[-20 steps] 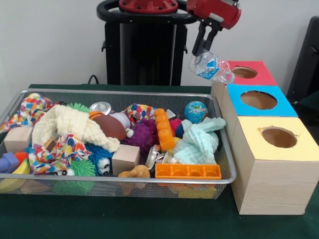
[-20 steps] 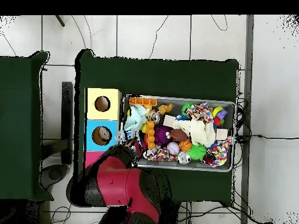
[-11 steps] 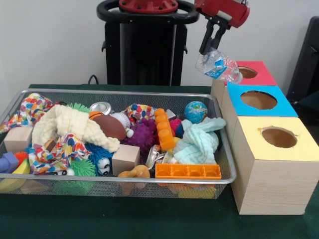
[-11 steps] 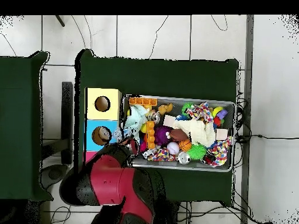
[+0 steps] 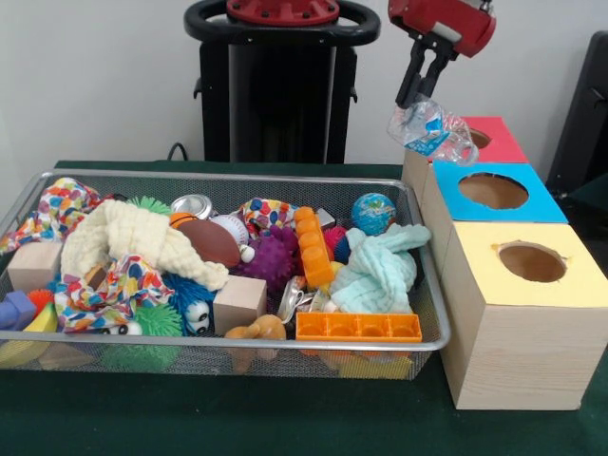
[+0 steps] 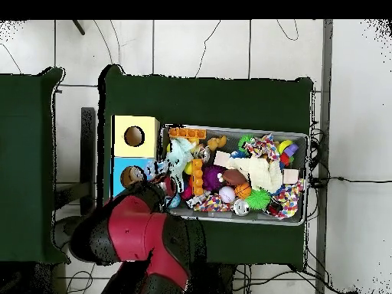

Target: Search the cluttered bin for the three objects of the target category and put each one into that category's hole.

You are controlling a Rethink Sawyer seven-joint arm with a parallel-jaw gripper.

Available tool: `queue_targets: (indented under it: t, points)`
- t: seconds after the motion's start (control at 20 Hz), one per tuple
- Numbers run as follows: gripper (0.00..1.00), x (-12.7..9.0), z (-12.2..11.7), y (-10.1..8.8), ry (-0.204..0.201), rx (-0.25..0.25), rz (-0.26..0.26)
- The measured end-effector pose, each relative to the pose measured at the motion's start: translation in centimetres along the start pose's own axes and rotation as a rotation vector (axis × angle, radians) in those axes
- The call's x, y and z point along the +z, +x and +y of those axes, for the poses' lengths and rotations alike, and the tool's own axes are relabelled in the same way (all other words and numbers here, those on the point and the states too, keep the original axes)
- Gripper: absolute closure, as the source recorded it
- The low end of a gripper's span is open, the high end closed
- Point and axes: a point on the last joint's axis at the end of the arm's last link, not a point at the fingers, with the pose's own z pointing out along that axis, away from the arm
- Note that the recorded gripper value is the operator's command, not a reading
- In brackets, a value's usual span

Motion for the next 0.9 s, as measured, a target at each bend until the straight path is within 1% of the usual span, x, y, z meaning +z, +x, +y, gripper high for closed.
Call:
queue_targets:
  t: [0.35,0.65,0.9]
  points:
    - [1.0,0.9,1.0,-1.3,0.013,0.01,-0.002]
    - [1.0,1.6,2.2,-2.5,0.008,0.024,-0.005]
    - [1.0,2.0,2.8,-3.0,0.002,0.036,-0.003]
